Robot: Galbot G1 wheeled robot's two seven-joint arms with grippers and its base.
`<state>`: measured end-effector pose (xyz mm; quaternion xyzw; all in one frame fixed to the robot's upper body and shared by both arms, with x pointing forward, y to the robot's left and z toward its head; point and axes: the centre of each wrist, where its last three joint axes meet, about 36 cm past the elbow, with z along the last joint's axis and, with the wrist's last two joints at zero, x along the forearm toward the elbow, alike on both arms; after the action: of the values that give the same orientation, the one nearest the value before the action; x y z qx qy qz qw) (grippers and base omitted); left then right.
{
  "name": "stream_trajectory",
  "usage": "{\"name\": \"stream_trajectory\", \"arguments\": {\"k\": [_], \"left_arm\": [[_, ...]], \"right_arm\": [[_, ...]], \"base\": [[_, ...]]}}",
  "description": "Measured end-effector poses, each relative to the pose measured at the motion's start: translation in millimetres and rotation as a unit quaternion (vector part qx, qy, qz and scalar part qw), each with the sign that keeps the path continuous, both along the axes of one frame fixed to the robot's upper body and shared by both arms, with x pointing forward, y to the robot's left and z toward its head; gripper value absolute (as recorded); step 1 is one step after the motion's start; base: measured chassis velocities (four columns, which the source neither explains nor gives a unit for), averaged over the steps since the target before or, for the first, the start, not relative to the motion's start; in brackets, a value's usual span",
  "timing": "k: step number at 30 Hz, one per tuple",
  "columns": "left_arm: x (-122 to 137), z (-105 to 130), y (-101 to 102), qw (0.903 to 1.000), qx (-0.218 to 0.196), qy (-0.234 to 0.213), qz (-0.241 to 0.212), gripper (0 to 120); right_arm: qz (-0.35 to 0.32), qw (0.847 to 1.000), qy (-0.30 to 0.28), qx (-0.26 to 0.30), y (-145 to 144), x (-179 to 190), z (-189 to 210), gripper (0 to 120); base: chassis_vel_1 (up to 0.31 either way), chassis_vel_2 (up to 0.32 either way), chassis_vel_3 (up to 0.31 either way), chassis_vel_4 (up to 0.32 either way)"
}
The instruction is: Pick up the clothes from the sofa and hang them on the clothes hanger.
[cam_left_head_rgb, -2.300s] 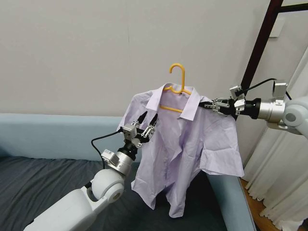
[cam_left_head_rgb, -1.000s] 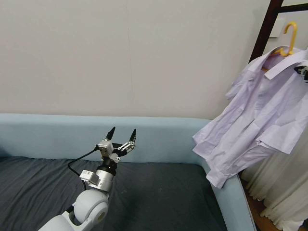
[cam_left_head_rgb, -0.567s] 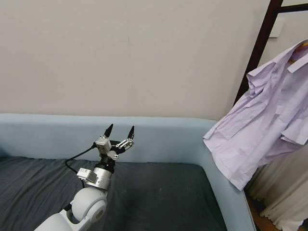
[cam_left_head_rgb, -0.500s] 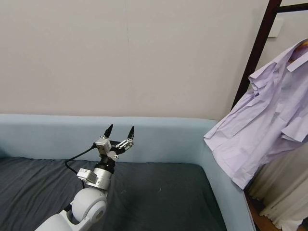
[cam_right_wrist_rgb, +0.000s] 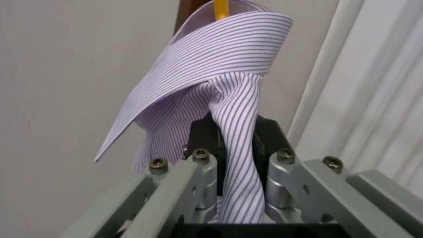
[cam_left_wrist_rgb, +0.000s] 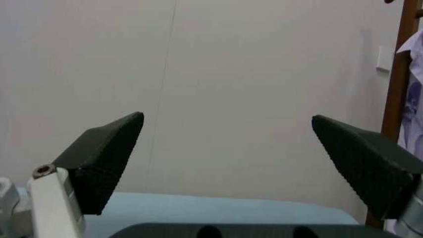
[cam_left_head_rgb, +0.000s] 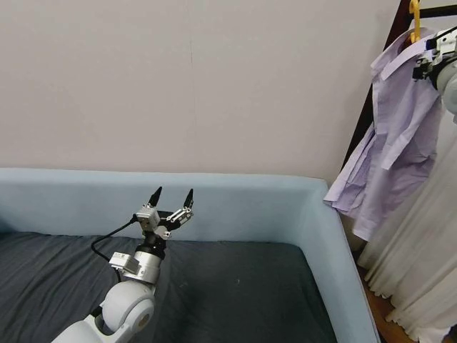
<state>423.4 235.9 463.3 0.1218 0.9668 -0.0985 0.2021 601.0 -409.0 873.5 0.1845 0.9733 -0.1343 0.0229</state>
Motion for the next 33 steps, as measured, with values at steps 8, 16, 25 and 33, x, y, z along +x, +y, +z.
{"name": "stream_trajectory", "arguments": {"k": [8, 16, 25, 33], "left_arm": [[6, 0, -7, 1.0000, -0.005, -0.002, -0.005, 100], [9, 0, -6, 1.0000, -0.002, -0.002, -0.005, 100], [6, 0, -4, 1.0000, -0.004, -0.004, -0.003, 100], [3, 1, -5, 1.0000, -0.004, -0.006, -0.006, 100]], "right_arm": [[-0.006, 1.000, -0.007, 0.025, -9, 8, 11, 8], [-0.005, 0.998, -0.006, 0.056, -10, 18, 19, 8], [-0.012, 0.994, 0.000, 0.109, -13, 23, 25, 8], [-0.014, 0.990, 0.008, 0.137, -19, 28, 28, 8]], "base": [[0.000, 0.000, 0.000, 0.000], [0.000, 0.000, 0.000, 0.000], [0.000, 0.000, 0.000, 0.000], [0.000, 0.000, 0.000, 0.000]]}}
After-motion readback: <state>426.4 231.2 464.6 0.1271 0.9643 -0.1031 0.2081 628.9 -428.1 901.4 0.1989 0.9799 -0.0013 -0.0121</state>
